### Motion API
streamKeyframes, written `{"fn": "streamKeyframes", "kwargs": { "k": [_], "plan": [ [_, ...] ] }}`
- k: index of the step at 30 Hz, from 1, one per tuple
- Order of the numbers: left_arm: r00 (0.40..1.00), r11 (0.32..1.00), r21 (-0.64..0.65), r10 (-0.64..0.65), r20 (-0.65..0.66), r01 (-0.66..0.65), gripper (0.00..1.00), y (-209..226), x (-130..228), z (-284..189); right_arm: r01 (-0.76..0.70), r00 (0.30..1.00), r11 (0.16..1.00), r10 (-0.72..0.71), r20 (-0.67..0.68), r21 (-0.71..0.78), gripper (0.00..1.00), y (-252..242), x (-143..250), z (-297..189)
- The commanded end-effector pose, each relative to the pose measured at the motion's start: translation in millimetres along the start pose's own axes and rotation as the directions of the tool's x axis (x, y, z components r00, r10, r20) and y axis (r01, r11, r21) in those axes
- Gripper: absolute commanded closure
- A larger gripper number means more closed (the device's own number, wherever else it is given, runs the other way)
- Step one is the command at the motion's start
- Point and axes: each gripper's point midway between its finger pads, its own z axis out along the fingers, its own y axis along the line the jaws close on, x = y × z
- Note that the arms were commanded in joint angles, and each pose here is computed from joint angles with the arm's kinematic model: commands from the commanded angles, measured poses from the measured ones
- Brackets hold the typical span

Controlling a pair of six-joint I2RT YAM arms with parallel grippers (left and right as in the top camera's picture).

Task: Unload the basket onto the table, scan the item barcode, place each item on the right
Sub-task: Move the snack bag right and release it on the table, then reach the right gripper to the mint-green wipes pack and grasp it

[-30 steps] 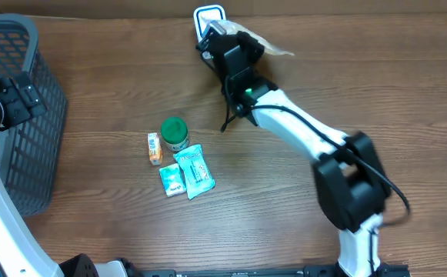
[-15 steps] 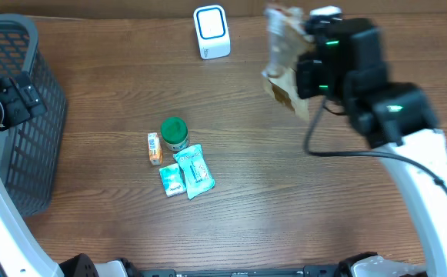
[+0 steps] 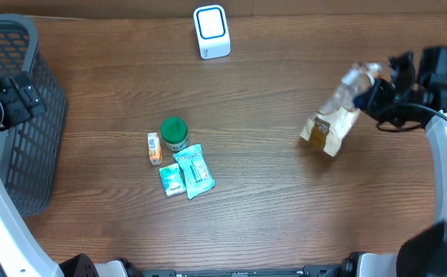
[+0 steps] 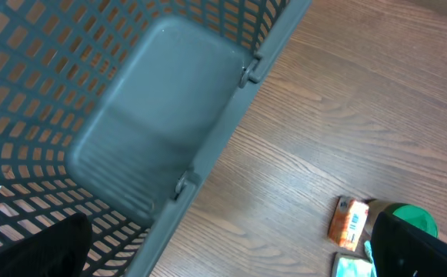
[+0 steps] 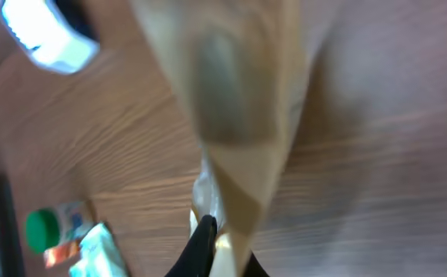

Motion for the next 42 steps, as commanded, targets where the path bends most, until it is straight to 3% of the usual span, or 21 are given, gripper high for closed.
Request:
{"fn": "streamKeyframes", "kwargs": {
  "k": [1, 7, 15, 16, 18, 22, 32, 42],
  "plan": [
    [1.000, 1.000, -0.010, 0.018, 0.012, -0.018, 0.01, 3, -3, -2, -0.118, 0.993, 0.993, 0.118, 0.022, -0.025, 0.96, -27, -2, 5],
    [1.000, 1.000, -0.010, 0.018, 0.013, -0.018, 0.01, 3, -3, -2, -0.222, 0.969, 0.975, 0.219, 0.113, 0.010, 0.96, -74, -16, -6],
    [1.000, 1.000, -0.010, 0.018, 0.012, -0.018, 0.00, 3, -3, -2, -0.249, 0.965, 0.967, 0.244, 0.091, 0.051, 0.88, -82, -8, -6],
    [1.000, 1.000, -0.010, 0.018, 0.012, -0.018, 0.00, 3, -3, -2, -0.252, 0.965, 0.966, 0.247, 0.086, 0.052, 0.84, -82, -6, -6],
    [1.000, 1.000, -0.010, 0.018, 0.012, -0.018, 0.01, 3, -3, -2, -0.263, 0.963, 0.963, 0.260, 0.066, 0.057, 0.62, -82, -1, -6],
    [1.000, 1.000, -0.010, 0.018, 0.012, -0.018, 0.00, 3, -3, -2, -0.268, 0.963, 0.961, 0.266, 0.026, 0.067, 0.51, -78, 6, -11],
    [1.000, 1.000, -0.010, 0.018, 0.012, -0.018, 0.00, 3, -3, -2, -0.085, 0.994, 0.996, 0.087, -0.066, 0.035, 0.39, 0, 12, -38],
    [1.000, 1.000, -0.010, 0.018, 0.012, -0.018, 0.01, 3, -3, -2, 0.105, 0.974, 0.994, -0.111, -0.198, -0.042, 0.29, 76, 56, -8]
  ]
}}
